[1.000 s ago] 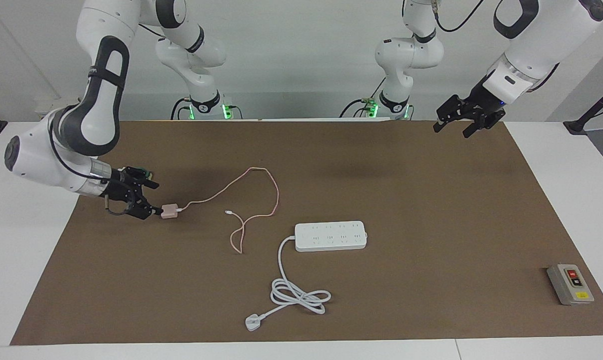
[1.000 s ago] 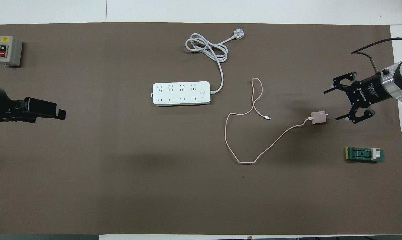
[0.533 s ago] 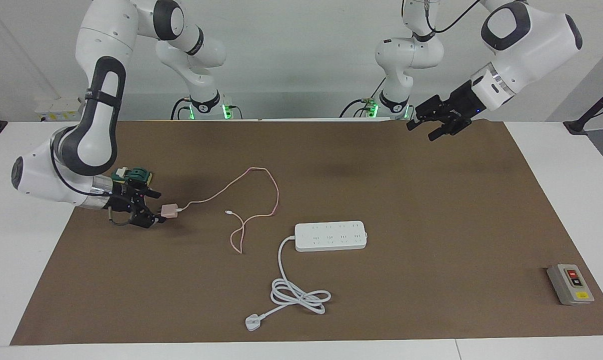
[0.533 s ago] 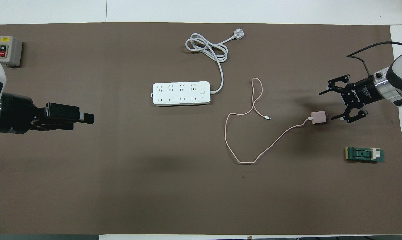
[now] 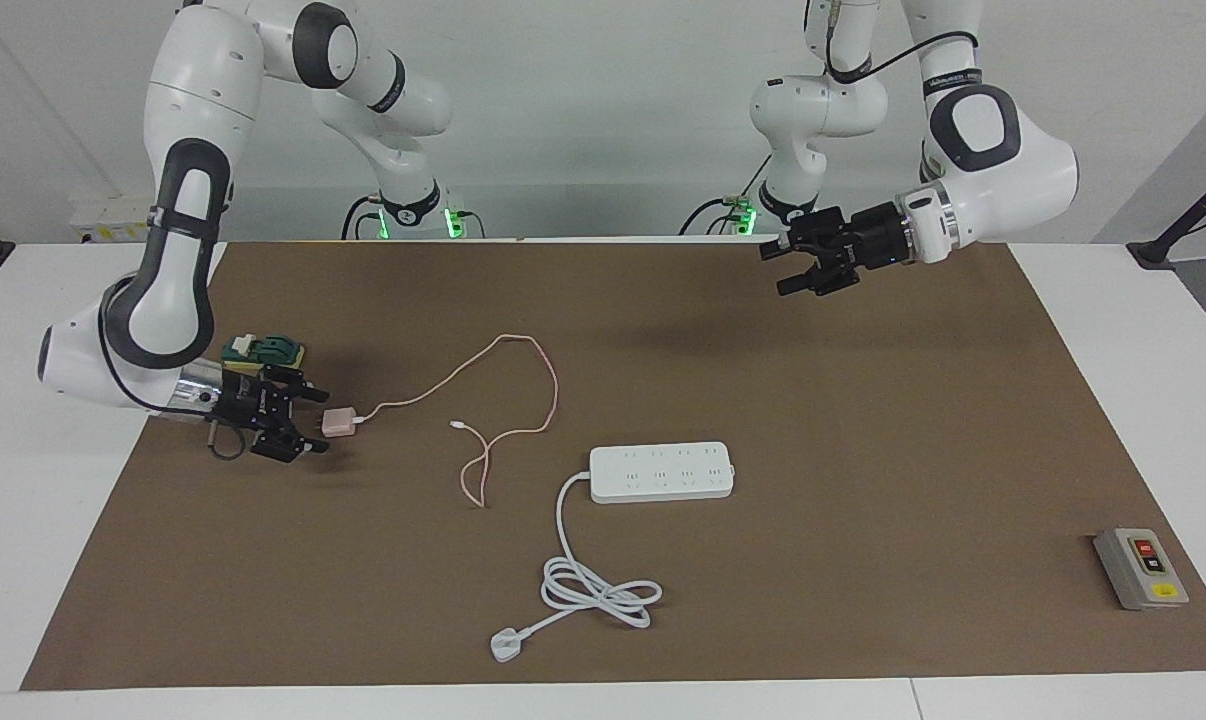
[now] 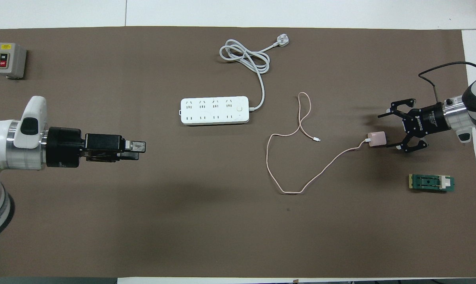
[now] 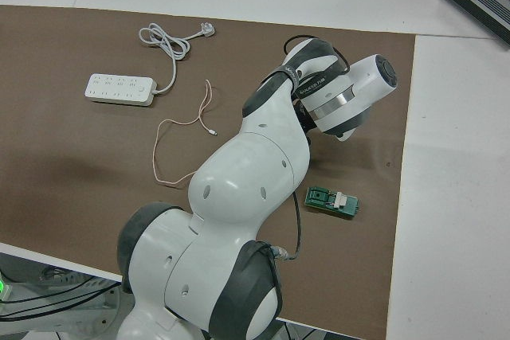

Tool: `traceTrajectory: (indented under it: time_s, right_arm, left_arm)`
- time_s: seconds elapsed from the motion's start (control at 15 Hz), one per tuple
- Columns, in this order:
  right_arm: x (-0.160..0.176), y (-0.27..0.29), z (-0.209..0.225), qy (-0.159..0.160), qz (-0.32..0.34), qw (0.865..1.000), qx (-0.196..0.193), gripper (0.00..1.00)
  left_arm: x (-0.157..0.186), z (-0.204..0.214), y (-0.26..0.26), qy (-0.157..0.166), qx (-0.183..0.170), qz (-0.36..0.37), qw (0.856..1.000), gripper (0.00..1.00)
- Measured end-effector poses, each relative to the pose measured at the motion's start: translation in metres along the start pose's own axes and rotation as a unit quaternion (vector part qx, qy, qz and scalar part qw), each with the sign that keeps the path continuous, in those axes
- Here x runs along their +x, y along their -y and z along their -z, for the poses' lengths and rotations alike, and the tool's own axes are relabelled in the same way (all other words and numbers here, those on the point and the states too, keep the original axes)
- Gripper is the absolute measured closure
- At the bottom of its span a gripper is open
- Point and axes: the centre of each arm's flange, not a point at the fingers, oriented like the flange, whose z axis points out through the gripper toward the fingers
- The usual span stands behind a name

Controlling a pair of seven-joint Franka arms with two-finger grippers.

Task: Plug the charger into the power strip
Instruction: 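Move the right gripper over the charger while the left gripper nears the strip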

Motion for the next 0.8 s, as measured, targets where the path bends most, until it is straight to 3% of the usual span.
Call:
traceTrajectory:
  time_s: [0.27,0.8]
  right_arm:
    - [0.004,-0.006,-0.01,0.014,-0.014,1.0,0.008,0.0]
    - [0.012,-0.021,-0.019,0.026,-0.032,0.999,0.006,0.0]
  left_arm:
    - [0.0,-0.061,0.014,0.005,-0.06,-0.006,0.998,0.0]
    - [0.01,-0.11,0.042,-0.009,-0.124,-0.05,0.991,0.0]
